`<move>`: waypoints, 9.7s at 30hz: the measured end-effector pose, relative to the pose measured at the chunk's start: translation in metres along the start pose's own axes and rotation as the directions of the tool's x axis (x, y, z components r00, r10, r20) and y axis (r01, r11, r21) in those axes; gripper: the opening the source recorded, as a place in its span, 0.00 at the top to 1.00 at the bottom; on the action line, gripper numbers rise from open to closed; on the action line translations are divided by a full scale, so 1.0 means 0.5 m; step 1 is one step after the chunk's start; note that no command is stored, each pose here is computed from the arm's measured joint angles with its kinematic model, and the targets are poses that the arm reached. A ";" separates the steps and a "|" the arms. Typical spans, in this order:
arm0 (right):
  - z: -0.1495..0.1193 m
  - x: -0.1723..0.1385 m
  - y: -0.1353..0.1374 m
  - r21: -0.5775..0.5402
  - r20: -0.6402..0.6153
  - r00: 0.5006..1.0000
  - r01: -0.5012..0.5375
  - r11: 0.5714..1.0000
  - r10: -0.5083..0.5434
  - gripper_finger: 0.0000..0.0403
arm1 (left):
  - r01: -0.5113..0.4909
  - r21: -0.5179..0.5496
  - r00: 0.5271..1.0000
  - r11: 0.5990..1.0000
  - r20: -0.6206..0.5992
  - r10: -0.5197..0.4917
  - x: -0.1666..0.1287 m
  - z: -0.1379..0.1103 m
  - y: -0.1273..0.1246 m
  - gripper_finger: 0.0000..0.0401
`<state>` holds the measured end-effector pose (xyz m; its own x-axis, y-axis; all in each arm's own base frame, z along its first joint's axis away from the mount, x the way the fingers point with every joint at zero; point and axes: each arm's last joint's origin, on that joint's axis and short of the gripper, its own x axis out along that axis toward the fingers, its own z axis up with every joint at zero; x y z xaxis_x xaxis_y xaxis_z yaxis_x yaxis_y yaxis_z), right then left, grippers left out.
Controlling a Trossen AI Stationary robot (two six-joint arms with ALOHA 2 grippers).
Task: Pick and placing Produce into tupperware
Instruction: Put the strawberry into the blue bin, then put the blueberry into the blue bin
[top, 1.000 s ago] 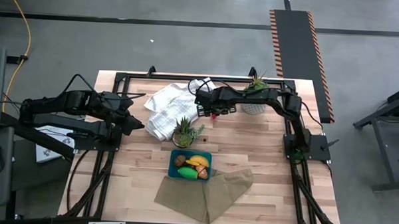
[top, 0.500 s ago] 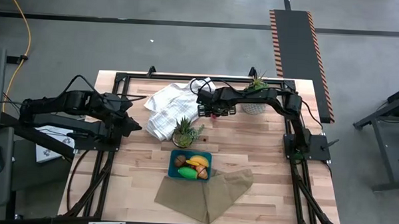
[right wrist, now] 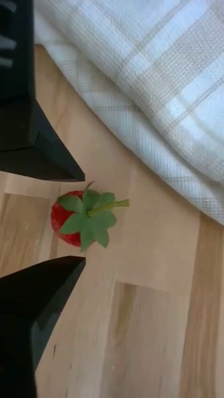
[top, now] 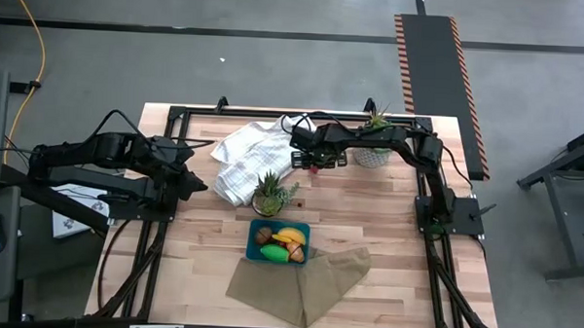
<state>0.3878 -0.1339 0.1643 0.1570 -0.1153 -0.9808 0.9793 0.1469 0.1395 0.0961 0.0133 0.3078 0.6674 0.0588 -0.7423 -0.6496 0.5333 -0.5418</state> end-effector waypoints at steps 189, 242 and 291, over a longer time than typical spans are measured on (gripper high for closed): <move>-0.478 -0.135 0.269 -0.481 -0.009 0.991 -0.118 0.869 0.130 0.68 | 0.007 -0.028 1.000 1.000 0.006 -0.006 0.000 0.001 -0.001 0.61; -0.476 -0.483 -0.111 -0.713 0.486 0.732 0.015 0.701 0.478 0.48 | 0.009 -0.008 0.988 1.000 0.153 -0.008 -0.001 0.018 -0.011 0.61; -0.343 -0.018 -0.243 -0.860 0.253 0.550 -0.250 0.445 0.796 0.57 | 0.047 -0.153 0.981 0.987 0.192 -0.017 -0.002 0.023 -0.015 0.61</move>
<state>0.2457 0.0177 0.1328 0.8985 -0.1945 -0.3936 0.2867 0.9389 0.1906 0.1046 0.0187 0.3171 0.7360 0.2108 -0.6433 -0.6654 0.3999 -0.6303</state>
